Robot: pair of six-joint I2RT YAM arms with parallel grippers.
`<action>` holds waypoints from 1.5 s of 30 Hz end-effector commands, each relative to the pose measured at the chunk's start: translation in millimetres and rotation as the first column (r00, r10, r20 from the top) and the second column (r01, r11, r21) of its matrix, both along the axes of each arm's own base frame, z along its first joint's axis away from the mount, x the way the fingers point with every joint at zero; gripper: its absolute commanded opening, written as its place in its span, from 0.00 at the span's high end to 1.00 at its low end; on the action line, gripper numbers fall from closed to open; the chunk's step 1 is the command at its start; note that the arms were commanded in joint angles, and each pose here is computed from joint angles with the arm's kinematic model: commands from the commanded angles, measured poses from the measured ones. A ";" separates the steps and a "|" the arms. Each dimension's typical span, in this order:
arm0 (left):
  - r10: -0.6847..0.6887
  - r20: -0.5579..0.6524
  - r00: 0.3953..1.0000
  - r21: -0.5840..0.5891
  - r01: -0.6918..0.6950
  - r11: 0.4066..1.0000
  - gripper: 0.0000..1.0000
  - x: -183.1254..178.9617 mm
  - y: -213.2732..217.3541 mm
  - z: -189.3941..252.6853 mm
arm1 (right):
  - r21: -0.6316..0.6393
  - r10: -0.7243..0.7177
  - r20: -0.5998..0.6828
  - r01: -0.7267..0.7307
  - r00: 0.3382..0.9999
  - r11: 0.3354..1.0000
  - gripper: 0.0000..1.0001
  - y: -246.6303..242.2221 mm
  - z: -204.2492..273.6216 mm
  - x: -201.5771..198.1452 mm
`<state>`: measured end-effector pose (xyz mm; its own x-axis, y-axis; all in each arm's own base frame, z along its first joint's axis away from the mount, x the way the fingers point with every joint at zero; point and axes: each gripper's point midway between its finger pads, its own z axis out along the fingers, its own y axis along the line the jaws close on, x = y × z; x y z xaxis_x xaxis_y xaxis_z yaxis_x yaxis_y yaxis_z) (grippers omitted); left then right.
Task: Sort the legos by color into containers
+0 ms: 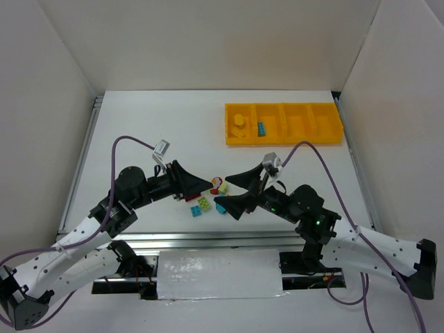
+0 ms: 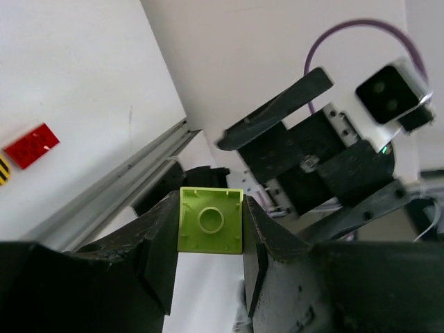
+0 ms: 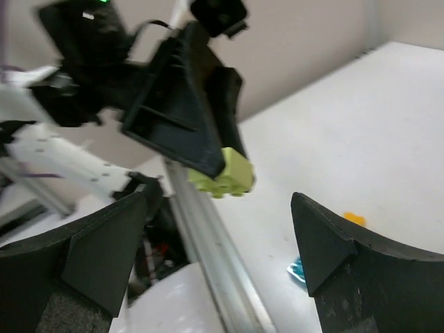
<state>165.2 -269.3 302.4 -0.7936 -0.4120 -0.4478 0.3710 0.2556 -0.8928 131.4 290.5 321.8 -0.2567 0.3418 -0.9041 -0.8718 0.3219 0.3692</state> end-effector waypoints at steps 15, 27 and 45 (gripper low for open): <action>0.142 -0.223 0.964 -0.120 -0.172 0.978 1.00 11.9 15.8 5.5 | -0.115 -0.151 0.156 0.169 0.976 0.979 0.09 19.1 4.2 22.1; 0.104 -0.224 0.969 -0.148 -0.139 0.979 1.00 7.1 12.5 6.5 | -0.090 -0.141 0.155 0.156 0.978 0.984 0.16 51.0 17.3 32.3; 0.115 -0.217 0.969 -0.164 -0.153 0.975 1.00 4.8 17.7 13.0 | -0.149 -0.082 0.169 0.107 0.982 0.983 0.86 61.3 -5.1 26.3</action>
<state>173.8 -250.3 292.8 -0.7936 -0.5829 -0.1742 0.0832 0.1797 -0.9802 160.7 352.3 299.8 -0.0930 0.1578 -0.9831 -0.8721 0.4635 0.1569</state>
